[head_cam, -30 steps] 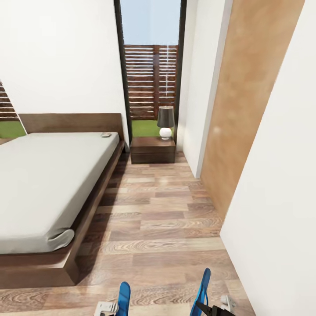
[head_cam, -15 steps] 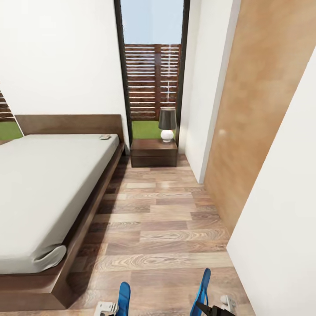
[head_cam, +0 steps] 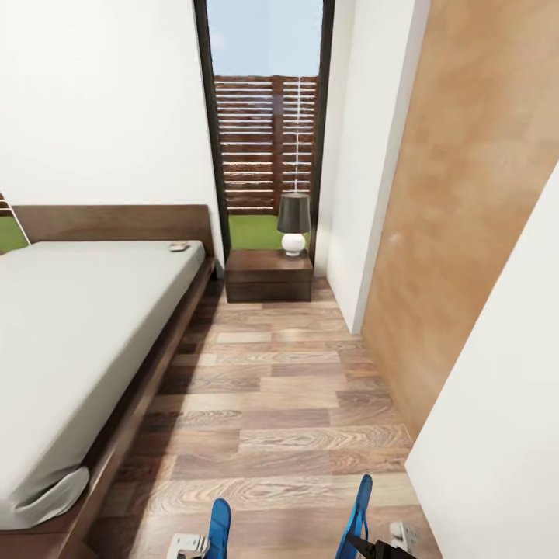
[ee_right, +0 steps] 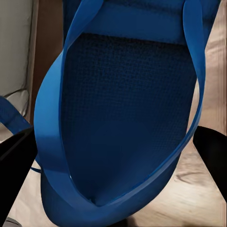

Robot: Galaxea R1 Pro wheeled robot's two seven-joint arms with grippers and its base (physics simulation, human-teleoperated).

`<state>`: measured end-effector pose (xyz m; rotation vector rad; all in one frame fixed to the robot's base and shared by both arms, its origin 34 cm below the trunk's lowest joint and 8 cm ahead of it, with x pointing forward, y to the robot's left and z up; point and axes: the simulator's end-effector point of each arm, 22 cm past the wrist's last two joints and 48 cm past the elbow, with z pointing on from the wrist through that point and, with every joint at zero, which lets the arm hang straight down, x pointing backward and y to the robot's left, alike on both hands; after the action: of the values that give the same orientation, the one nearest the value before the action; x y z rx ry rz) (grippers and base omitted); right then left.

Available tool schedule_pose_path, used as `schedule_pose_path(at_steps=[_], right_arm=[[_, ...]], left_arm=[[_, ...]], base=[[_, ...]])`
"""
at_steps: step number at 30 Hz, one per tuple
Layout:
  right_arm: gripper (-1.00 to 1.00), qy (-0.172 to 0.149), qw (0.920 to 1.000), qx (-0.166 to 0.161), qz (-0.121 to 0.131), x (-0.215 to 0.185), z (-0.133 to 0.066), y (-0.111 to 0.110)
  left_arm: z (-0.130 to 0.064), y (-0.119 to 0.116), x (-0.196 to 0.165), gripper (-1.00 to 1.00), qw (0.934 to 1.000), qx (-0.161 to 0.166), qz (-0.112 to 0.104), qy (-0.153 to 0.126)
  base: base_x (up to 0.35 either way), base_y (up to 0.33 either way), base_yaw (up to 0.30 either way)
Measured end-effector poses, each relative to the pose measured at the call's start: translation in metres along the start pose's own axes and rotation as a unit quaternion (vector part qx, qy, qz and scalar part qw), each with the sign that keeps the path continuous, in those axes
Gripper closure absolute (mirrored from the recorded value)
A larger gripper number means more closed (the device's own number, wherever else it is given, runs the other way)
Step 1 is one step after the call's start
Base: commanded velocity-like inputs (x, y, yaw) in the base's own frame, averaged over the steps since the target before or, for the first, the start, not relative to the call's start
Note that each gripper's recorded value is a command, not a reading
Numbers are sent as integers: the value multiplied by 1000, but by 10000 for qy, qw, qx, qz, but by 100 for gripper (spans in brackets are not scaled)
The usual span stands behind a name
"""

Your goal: In the bedroom, move the book from the bed onto either nightstand, and place the two sandals side by side next to the bed.

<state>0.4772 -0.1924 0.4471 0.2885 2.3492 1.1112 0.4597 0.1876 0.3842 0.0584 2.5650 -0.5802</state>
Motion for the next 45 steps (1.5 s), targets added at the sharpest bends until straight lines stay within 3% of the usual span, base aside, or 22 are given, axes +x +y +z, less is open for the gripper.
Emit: schedule_pose_path(at_steps=[45], right_arm=[[100, -1, 10000, 0, 0, 0, 0, 0]], left_arm=[[0, 0, 0, 100, 10000, -4, 1, -1]], base=[[297, -19, 23]])
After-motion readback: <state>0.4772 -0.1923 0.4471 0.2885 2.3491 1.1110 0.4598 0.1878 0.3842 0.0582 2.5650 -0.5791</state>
